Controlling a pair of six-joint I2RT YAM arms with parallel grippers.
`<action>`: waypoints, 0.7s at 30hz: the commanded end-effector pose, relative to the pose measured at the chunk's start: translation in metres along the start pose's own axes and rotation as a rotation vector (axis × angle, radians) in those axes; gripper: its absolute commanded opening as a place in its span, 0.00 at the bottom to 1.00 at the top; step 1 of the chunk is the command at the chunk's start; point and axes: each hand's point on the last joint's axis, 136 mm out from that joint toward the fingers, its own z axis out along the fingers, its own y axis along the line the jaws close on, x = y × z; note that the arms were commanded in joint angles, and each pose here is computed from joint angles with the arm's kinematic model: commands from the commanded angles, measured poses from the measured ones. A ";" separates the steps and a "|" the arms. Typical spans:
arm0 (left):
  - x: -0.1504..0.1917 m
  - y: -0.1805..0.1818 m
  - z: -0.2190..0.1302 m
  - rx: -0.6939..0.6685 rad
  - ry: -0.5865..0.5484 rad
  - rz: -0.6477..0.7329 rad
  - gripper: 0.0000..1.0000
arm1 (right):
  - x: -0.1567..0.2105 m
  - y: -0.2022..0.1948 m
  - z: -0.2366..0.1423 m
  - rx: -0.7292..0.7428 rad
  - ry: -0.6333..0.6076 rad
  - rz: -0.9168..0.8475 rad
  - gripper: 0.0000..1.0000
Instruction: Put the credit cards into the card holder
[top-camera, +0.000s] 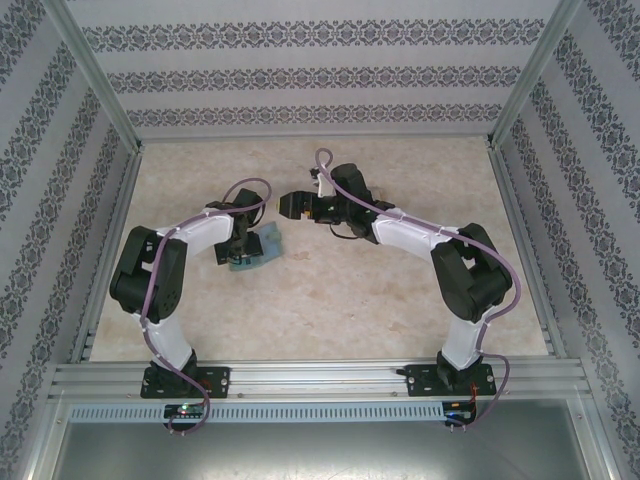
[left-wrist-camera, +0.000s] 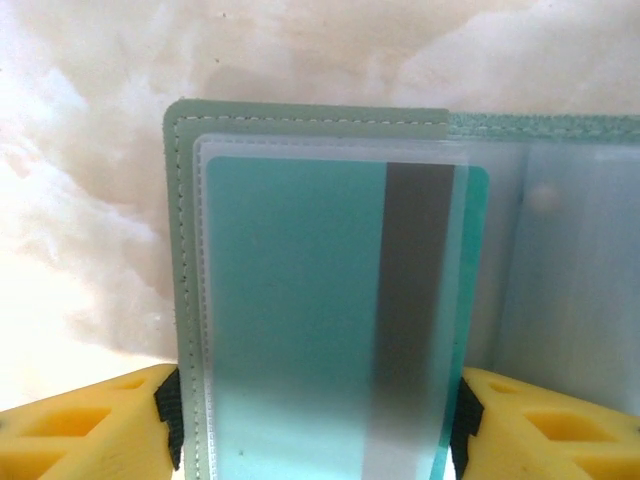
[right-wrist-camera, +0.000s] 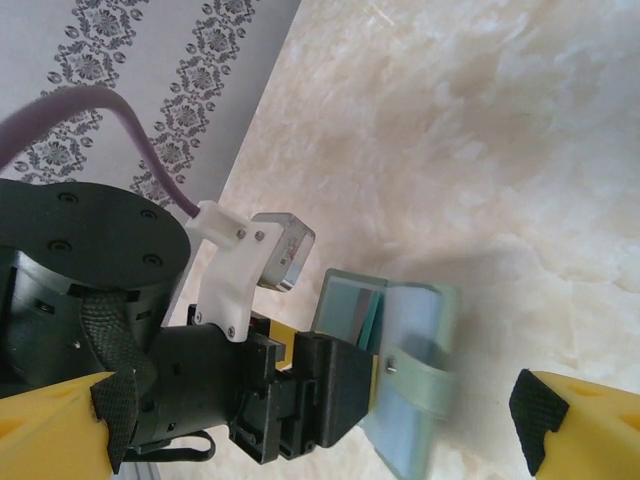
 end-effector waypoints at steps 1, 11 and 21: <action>0.008 0.011 -0.008 -0.041 0.003 0.037 0.64 | 0.005 -0.008 -0.001 -0.006 0.015 0.019 0.98; -0.009 0.002 -0.025 -0.011 -0.034 0.068 0.89 | 0.004 -0.026 -0.017 0.086 0.022 0.009 0.98; -0.016 -0.008 -0.073 0.116 -0.107 0.056 0.96 | 0.050 -0.043 -0.001 0.375 0.161 -0.015 0.98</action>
